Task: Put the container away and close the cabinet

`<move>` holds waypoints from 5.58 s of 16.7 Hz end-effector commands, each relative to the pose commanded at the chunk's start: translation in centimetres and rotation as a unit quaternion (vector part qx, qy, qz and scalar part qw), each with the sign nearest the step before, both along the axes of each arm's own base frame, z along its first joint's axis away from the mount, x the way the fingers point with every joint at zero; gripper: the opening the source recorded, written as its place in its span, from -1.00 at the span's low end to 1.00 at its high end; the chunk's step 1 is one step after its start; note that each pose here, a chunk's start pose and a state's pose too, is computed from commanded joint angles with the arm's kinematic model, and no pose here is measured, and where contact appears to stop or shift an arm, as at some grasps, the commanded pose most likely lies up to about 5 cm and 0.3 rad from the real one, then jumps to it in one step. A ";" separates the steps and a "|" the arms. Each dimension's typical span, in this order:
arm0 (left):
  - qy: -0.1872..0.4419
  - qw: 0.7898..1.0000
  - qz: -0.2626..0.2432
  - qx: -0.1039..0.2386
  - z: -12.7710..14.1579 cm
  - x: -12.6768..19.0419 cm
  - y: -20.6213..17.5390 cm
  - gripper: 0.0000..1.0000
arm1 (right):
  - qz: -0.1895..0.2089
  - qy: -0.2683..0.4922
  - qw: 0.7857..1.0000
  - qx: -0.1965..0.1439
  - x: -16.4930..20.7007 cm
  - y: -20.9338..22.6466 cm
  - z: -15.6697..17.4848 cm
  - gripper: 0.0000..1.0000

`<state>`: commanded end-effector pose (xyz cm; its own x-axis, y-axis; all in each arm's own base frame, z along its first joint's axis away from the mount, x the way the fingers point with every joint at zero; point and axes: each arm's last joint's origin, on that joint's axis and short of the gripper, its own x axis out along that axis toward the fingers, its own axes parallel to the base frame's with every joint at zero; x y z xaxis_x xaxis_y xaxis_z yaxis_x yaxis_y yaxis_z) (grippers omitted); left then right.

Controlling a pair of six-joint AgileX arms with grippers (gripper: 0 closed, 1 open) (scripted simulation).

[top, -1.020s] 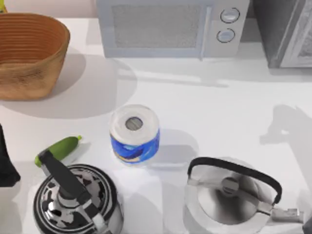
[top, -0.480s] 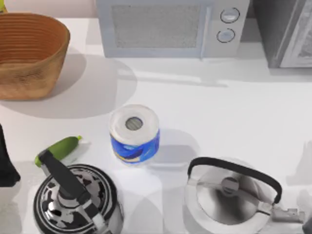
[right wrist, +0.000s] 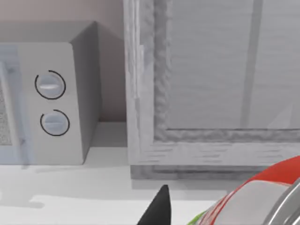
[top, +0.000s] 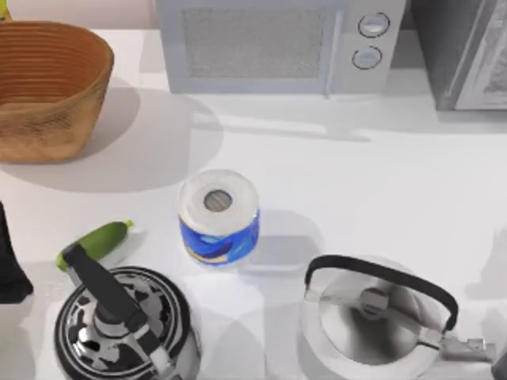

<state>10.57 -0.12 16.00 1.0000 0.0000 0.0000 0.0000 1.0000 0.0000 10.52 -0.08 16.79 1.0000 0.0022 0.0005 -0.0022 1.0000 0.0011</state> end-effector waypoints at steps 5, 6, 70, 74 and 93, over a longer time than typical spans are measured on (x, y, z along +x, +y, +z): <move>0.000 1.000 0.000 0.000 0.0 0.0 0.0 1.00 | -0.012 -0.025 1.000 -0.006 -0.6 0.0 6.8 -1.00; 0.000 1.000 0.000 0.000 0.0 0.0 0.0 1.00 | -0.016 -0.034 0.999 -0.007 -0.7 0.0 8.9 -1.00; 0.000 1.000 0.000 0.000 0.0 0.0 0.0 1.00 | -0.001 0.006 1.000 0.001 30.2 4.6 35.9 0.81; 0.000 1.000 0.000 0.000 0.0 0.0 0.0 1.00 | -0.001 0.006 1.000 0.001 30.2 4.6 35.9 1.00; 0.000 1.000 0.000 0.000 0.0 0.0 0.0 1.00 | -0.066 0.028 0.997 -0.022 19.8 0.5 34.9 1.00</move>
